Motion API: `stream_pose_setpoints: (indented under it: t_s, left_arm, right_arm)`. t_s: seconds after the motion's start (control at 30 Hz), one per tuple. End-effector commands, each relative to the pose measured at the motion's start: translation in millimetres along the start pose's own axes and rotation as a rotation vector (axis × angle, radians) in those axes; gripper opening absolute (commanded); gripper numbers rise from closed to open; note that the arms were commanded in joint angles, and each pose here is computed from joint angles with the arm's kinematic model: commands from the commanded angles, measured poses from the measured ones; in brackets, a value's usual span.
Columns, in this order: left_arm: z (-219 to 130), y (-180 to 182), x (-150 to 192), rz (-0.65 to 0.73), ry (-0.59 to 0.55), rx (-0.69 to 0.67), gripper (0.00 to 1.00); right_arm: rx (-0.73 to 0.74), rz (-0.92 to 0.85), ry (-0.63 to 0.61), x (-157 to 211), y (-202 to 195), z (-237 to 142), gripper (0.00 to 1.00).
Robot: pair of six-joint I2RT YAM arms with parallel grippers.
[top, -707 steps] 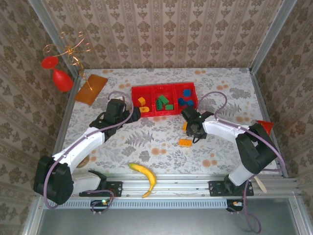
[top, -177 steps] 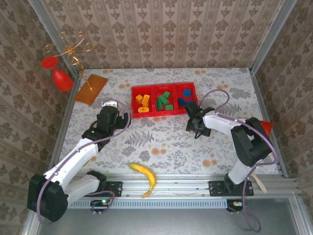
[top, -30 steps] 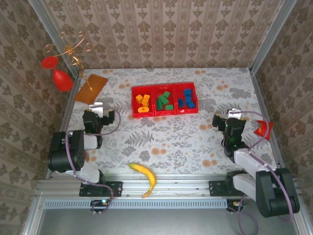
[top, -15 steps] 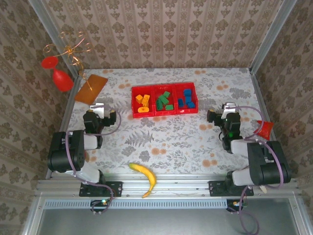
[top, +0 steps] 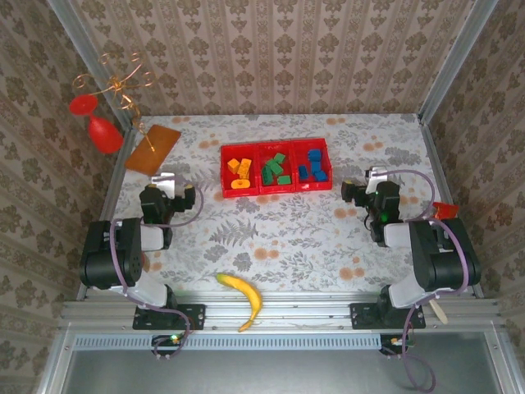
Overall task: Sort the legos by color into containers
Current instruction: Reset both arms
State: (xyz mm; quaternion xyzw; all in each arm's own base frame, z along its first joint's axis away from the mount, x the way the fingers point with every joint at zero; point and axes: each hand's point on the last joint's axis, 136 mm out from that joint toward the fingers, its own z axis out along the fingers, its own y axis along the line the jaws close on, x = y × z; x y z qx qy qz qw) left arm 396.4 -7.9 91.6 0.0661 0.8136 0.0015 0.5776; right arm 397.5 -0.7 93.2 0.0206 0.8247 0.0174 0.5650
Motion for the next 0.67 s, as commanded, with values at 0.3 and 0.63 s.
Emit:
stream_pose_setpoints:
  t_s: [0.3, 0.63]
  left_arm:
    - [2.4, -1.0, -7.0, -0.006, -0.013, -0.001, 1.00]
    - [2.4, -0.9, -7.8, -0.006, -0.014, -0.001, 1.00]
  right_arm:
    - [0.022, -0.020, -0.009, -4.9, -2.0, 1.4, 1.00]
    - [0.023, -0.023, -0.010, -5.4, -1.5, 1.5, 1.00]
